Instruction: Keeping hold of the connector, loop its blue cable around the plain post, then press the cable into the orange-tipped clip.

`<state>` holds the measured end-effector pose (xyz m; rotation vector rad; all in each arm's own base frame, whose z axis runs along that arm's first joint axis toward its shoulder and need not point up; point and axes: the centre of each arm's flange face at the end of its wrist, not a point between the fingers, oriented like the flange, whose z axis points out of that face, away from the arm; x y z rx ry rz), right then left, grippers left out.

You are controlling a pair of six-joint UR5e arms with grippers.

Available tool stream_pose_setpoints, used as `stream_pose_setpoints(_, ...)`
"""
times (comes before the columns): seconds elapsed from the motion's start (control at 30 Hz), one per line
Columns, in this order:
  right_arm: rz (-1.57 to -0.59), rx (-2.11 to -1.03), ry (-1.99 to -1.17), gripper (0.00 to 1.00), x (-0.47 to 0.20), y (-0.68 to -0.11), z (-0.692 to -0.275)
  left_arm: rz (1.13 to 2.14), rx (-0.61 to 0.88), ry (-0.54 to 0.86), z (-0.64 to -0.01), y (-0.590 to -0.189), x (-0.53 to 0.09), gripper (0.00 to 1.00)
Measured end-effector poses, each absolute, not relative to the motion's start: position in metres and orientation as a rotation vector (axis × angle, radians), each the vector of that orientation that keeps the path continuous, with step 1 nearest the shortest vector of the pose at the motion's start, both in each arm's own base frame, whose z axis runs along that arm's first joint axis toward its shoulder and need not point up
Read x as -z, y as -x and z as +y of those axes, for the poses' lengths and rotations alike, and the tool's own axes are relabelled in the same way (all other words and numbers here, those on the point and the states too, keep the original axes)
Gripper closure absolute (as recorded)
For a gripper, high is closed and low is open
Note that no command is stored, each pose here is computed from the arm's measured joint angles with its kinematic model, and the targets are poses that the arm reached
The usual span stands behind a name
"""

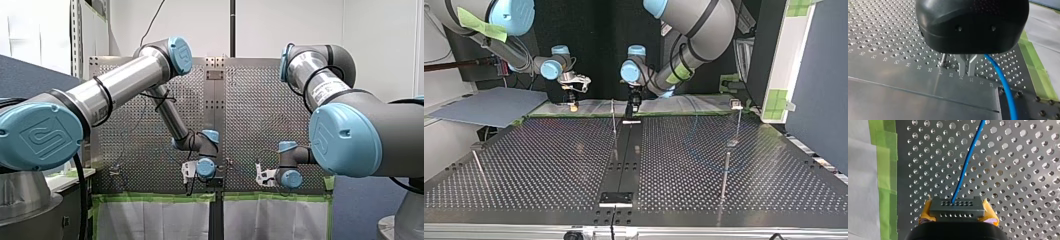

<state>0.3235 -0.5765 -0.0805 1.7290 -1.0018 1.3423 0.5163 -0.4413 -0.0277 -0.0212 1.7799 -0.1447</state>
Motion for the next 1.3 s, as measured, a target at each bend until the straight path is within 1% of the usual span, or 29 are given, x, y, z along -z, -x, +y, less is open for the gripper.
stream_pose_setpoints(0.2, -1.005, -1.341, -1.724, 1.0, 0.08, -0.322, -0.578, 1.782, 0.146, 0.018, -0.44, -0.521, 0.026, 1.0)
stream_pose_setpoints(0.37, -0.999, -1.338, -1.731, 1.0, 0.081, -0.324, -0.576, 1.795, 0.13, 0.002, -0.441, -0.516, 0.028, 1.0)
stream_pose_setpoints(0.9, -0.981, -1.244, -1.776, 1.0, 0.09, -0.318, -0.563, 1.891, 0.017, -0.054, -0.439, -0.485, 0.038, 1.0)
stream_pose_setpoints(1.1, -0.952, -1.244, -1.801, 1.0, 0.088, -0.317, -0.556, 1.898, 0.006, -0.066, -0.441, -0.476, 0.04, 1.0)
stream_pose_setpoints(1.3, -0.934, -1.264, -1.786, 1.0, 0.075, -0.313, -0.551, 1.895, 0.004, -0.072, -0.445, -0.472, 0.039, 1.0)
